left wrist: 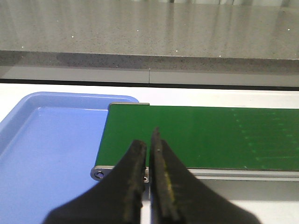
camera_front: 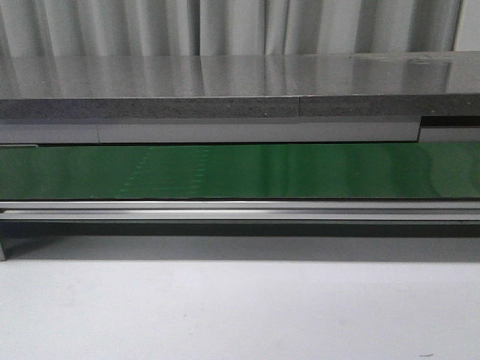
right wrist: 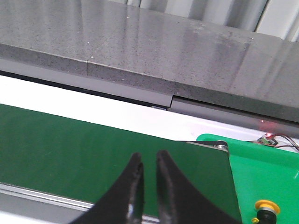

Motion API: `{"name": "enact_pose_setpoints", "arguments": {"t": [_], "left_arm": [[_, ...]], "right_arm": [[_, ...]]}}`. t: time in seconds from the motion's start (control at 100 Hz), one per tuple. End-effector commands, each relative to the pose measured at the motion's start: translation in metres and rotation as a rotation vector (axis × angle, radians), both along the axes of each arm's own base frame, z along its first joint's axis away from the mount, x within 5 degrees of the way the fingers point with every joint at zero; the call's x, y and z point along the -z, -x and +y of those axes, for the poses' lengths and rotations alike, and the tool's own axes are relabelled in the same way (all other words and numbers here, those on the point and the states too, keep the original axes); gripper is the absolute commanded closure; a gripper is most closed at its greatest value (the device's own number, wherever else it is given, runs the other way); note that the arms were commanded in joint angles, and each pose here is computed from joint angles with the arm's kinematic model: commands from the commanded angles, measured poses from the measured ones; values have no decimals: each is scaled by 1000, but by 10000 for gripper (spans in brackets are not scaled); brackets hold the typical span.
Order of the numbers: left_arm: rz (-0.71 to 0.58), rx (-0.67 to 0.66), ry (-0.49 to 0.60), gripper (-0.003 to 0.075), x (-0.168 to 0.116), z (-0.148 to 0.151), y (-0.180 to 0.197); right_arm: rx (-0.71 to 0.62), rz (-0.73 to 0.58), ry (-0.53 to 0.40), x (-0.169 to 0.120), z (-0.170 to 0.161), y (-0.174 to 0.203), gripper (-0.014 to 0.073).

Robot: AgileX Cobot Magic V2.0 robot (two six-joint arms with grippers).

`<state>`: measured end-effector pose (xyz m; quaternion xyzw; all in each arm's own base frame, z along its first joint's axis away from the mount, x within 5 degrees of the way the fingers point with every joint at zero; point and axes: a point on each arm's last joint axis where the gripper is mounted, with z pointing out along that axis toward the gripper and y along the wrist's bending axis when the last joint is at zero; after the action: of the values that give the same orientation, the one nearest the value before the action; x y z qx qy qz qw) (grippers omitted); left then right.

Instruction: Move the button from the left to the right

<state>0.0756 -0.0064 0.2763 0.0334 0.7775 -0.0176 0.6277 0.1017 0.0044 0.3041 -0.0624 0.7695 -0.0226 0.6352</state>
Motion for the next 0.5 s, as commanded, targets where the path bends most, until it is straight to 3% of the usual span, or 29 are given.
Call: {"name": "enact_pose_setpoints", "arguments": {"t": [0.0,0.49], "left_arm": [[-88,-10,10,715,-14,1,-1],[-88,-10,10,715,-14,1,-1]], "right_arm": [[4,-101,-6,-15,0,-1,666],[4,-101,-6,-15,0,-1,663]]}}
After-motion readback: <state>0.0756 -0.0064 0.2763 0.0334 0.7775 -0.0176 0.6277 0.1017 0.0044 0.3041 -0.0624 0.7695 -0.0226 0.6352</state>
